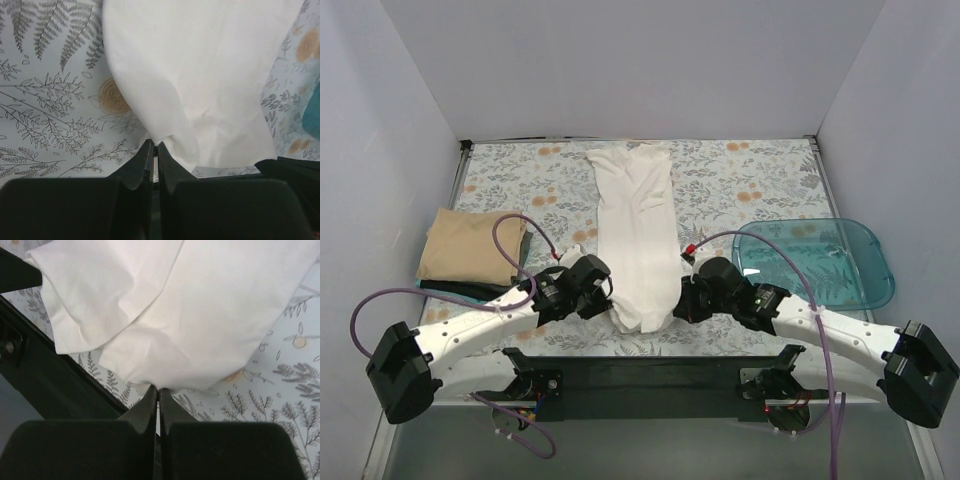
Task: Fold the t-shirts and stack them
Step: Fold the tshirt
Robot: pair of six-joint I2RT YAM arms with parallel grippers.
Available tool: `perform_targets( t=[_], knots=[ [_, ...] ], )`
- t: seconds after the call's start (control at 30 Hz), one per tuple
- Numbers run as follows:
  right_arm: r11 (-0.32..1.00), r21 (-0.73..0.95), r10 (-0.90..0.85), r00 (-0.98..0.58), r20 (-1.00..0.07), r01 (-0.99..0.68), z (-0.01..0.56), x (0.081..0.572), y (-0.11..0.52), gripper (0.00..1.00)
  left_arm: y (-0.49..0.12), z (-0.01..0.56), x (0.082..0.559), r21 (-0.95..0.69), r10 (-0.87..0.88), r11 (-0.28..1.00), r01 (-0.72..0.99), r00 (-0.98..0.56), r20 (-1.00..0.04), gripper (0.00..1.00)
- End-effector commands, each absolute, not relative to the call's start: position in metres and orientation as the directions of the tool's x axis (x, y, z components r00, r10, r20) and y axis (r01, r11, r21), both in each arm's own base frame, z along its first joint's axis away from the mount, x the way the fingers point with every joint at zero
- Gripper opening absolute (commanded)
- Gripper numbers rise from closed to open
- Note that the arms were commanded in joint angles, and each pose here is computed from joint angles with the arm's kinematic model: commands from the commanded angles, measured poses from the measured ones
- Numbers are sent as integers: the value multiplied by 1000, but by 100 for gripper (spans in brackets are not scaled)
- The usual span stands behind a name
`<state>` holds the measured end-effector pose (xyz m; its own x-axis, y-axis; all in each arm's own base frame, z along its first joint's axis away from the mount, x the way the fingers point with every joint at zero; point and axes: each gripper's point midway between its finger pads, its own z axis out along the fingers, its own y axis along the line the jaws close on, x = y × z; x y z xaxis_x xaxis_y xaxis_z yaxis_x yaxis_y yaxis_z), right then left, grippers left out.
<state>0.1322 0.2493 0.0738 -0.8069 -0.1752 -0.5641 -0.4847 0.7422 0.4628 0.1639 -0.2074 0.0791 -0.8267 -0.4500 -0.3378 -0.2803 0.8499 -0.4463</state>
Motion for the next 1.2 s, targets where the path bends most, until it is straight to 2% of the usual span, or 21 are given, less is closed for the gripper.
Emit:
perform_targets(
  t=[0.0, 0.2, 0.63, 0.87, 1.17],
  knots=[
    [753, 395, -174, -739, -651, -526, 101, 168, 259, 1, -197, 107, 208, -396, -493, 859, -323, -729, -475, 0],
    [771, 337, -158, -674, -721, -541, 137, 221, 267, 1, -204, 129, 269, -448, -526, 836, -317, -696, -489, 0],
    [792, 318, -129, -651, -748, -522, 168, 335, 269, 1, -192, 165, 378, -473, -537, 831, -291, -642, -548, 0],
    [781, 337, -125, -659, -742, -526, 169, 381, 269, 1, -187, 154, 430, -461, -510, 845, -271, -666, -544, 0],
    [775, 367, -136, -702, -699, -515, 137, 428, 271, 1, -178, 132, 468, -437, -503, 852, -288, -681, -532, 0]
  ],
)
